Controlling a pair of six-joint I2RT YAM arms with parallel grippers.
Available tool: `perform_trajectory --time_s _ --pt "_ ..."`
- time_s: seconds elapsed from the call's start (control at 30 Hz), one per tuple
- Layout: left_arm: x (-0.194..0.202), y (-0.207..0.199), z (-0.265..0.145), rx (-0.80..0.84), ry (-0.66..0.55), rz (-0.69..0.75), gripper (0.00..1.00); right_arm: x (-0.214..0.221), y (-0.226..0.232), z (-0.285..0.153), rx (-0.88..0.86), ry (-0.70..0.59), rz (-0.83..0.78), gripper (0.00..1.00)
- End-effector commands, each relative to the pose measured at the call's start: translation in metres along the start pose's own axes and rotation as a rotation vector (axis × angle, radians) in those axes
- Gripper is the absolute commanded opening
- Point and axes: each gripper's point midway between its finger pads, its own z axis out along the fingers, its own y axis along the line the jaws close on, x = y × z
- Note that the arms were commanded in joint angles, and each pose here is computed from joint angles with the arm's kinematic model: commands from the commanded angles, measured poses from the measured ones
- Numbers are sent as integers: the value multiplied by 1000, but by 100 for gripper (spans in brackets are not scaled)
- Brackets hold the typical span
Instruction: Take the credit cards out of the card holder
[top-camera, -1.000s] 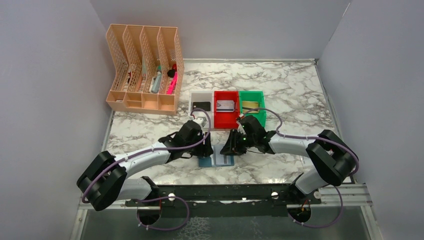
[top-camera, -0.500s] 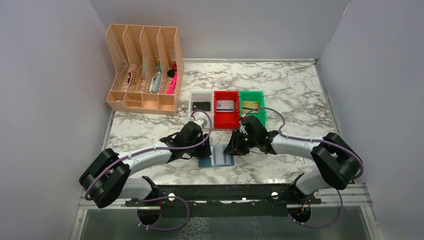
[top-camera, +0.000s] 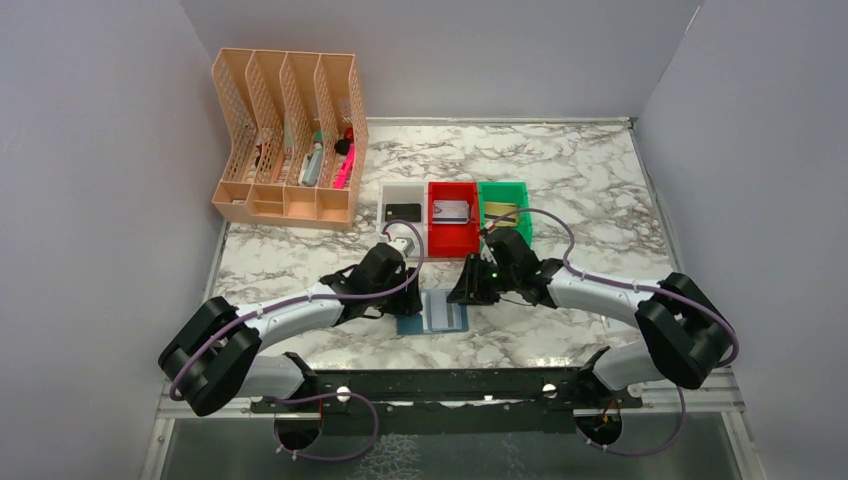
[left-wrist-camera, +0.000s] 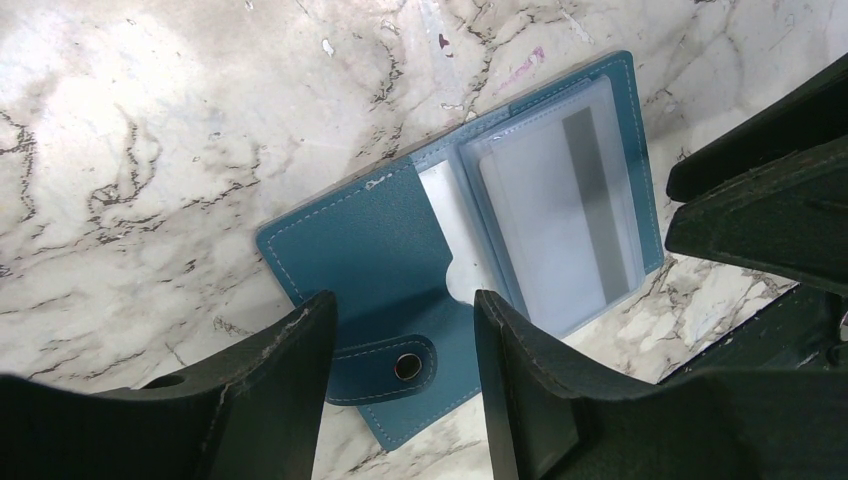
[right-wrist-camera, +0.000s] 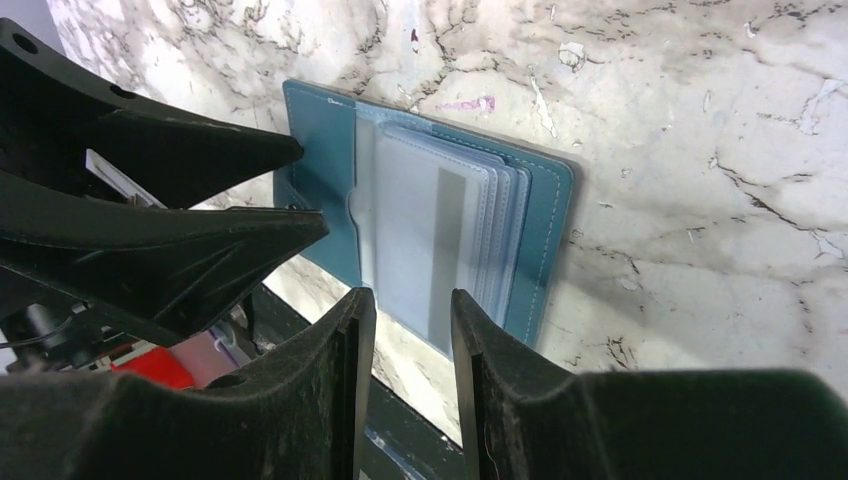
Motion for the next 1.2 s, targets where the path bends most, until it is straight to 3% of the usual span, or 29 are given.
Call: perform_trajectory --time_s 0.0,0.33,1.17 --pt "14 5 2 -8 40 -3 56 1 12 5 -46 27 -16 39" --pt "16 4 4 0 51 -4 56 15 -1 19 -30 87 10 39" --pt "18 3 3 7 51 -6 54 5 30 8 -45 52 -69 36"
